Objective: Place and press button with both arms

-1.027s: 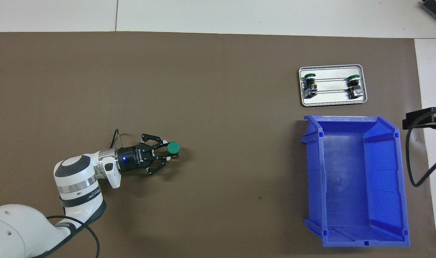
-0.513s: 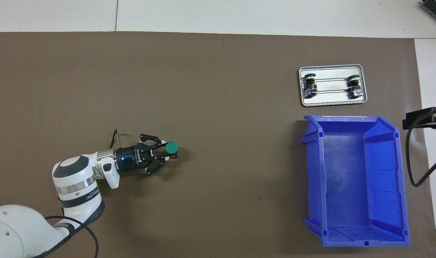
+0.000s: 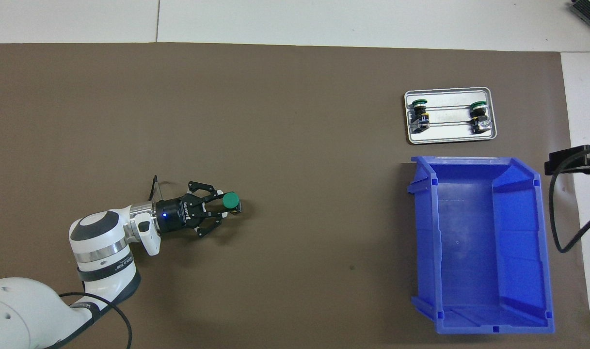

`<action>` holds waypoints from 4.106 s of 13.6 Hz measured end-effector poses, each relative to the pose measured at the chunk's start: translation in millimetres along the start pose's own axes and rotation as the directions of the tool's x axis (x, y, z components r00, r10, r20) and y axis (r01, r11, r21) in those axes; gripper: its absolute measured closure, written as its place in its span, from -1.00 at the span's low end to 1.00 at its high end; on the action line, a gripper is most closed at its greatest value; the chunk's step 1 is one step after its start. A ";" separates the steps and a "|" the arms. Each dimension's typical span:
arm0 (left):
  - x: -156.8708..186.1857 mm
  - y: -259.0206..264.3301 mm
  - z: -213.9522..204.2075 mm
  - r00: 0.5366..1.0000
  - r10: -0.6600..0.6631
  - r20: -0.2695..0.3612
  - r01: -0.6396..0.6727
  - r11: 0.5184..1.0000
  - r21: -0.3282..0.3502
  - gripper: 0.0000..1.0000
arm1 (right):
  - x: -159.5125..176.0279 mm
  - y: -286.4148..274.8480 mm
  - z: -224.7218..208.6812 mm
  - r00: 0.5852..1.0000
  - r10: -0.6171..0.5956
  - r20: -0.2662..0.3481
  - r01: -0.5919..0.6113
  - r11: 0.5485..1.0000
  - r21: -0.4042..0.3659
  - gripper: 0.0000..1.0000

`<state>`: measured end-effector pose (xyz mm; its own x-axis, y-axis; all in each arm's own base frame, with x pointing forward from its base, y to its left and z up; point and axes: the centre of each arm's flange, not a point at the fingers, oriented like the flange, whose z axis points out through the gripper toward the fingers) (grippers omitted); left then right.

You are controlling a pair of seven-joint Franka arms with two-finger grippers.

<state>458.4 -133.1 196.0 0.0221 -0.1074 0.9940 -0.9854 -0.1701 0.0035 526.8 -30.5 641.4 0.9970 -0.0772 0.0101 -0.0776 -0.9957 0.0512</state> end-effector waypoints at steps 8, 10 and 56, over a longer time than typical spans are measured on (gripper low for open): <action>-3.1 -0.5 -2.5 1.000 0.001 0.030 -0.001 1.000 0.008 -0.14 | 0.0 0.0 0.0 1.000 0.000 0.000 0.000 1.000 0.000 -1.00; -3.2 -1.5 -3.0 0.999 0.002 0.035 -0.002 1.000 0.011 -0.50 | 0.0 0.0 0.0 1.000 0.000 0.000 0.000 1.000 0.000 -1.00; 10.9 -28.4 6.0 0.992 -0.037 0.119 0.032 0.998 0.047 -1.00 | -0.1 0.0 -0.1 1.000 0.000 0.000 0.000 1.000 0.000 -1.00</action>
<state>487.6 -135.3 206.1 0.0789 -0.2166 0.9731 -0.9751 -0.2197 0.0301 526.8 -30.5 641.5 0.9970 -0.0772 0.0103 -0.0776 -0.9957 0.0511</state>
